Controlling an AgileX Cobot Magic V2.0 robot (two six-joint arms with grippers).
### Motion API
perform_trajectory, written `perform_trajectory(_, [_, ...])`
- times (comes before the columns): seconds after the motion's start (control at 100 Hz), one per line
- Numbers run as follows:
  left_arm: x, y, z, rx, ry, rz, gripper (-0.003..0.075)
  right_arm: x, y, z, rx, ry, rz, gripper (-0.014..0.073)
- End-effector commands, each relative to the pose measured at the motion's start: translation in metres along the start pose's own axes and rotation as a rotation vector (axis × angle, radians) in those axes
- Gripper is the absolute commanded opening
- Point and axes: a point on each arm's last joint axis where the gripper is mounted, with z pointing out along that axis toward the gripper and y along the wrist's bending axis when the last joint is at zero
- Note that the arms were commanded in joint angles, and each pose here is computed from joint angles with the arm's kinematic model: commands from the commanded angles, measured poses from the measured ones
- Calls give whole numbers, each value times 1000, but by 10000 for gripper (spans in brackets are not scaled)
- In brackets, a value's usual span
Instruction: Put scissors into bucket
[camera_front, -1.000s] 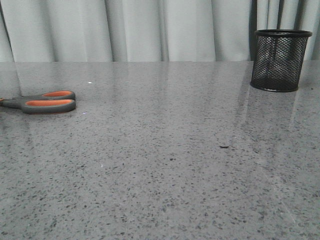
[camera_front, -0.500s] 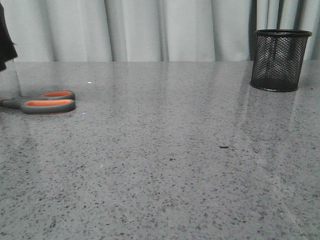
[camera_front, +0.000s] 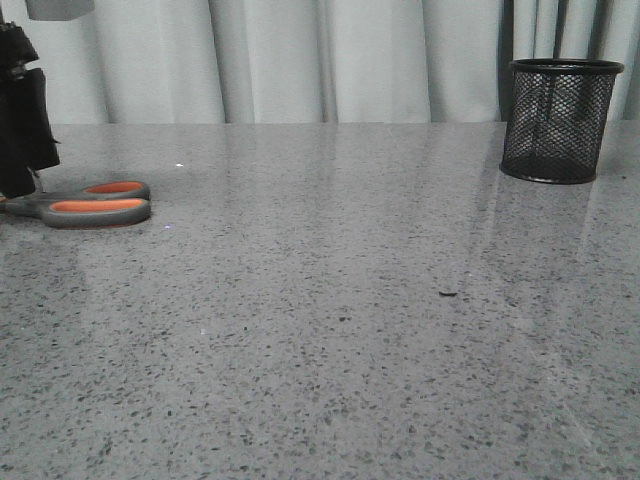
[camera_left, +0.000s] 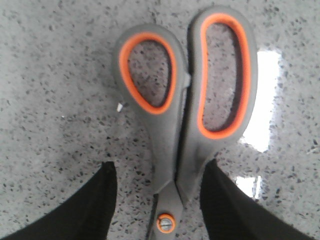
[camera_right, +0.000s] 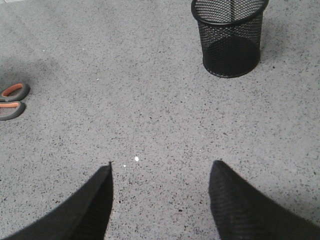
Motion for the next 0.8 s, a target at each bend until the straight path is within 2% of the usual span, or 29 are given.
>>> perform_trajectory(0.0, [-9,2,-22,-91,-34,18,353,-13,1,-5,3,-77,-15,381])
perform_trajectory(0.2, [-8,0,-19,-56,-25,18,353,-13,1,-5,3,-77,-19,381])
perform_trajectory(0.33, [-6,-2,-11,14,-14,13,353,-13,2,-5,3,-75,-19,381])
perform_trajectory(0.79, [-4,5,8,39,-25,-9,353,-13,2,-5,3,-75,-26,381])
